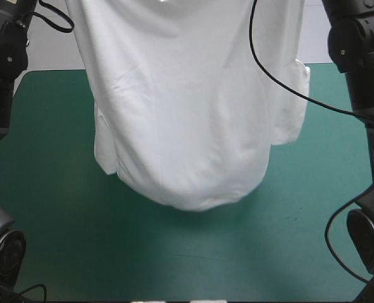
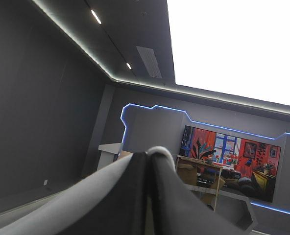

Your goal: Fold the cloth

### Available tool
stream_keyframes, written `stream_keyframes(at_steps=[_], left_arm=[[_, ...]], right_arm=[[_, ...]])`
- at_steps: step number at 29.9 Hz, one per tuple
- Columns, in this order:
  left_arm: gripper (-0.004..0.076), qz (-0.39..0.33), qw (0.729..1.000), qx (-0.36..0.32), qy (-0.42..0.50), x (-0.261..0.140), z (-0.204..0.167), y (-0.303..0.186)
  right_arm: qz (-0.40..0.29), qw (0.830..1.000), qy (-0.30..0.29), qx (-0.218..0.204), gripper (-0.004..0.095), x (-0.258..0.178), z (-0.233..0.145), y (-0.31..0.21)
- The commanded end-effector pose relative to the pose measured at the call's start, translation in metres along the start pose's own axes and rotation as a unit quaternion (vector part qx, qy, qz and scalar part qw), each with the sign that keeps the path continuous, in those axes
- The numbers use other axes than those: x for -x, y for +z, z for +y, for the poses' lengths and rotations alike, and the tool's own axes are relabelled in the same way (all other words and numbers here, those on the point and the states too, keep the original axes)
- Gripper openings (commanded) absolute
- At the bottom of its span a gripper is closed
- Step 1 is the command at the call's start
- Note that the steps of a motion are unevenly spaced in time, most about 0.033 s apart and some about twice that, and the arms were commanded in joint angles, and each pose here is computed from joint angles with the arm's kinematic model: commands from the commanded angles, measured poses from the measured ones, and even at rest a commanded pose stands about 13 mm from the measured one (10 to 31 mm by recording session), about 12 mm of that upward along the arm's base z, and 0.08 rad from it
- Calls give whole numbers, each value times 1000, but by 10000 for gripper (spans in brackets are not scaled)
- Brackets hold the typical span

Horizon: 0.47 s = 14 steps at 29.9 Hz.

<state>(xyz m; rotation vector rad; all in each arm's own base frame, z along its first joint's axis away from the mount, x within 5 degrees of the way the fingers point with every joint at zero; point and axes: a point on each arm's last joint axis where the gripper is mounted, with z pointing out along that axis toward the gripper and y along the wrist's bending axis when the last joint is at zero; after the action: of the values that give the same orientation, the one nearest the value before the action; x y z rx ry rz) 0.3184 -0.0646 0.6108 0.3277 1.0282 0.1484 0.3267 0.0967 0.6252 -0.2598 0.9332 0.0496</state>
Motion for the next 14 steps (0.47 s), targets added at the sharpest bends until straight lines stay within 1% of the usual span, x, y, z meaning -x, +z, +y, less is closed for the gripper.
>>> stream_keyframes(at_steps=[1, 4, 7, 8, 11, 14], left_arm=[[19, -86, 995, 52, -14, 20, 11, -2], [20, -92, 994, 58, -14, 11, 8, 8], [20, -99, 993, 60, -14, 5, 6, 19], [20, -98, 993, 59, -14, 2, 5, 23], [20, -63, 997, 31, -13, -9, -2, 33], [19, -12, 1000, 0, -14, -35, -14, 44]], right_arm=[[-97, 995, -7, -37, -17, 30, -14, -3], [-101, 994, 3, -47, -17, 16, -21, 6], [-101, 993, 31, -60, -17, -1, -33, 14], [-91, 993, 39, -61, -17, -7, -37, 16], [-20, 997, 58, -46, -17, -35, -45, 22], [62, 996, 60, -24, -17, -63, -44, 25]])
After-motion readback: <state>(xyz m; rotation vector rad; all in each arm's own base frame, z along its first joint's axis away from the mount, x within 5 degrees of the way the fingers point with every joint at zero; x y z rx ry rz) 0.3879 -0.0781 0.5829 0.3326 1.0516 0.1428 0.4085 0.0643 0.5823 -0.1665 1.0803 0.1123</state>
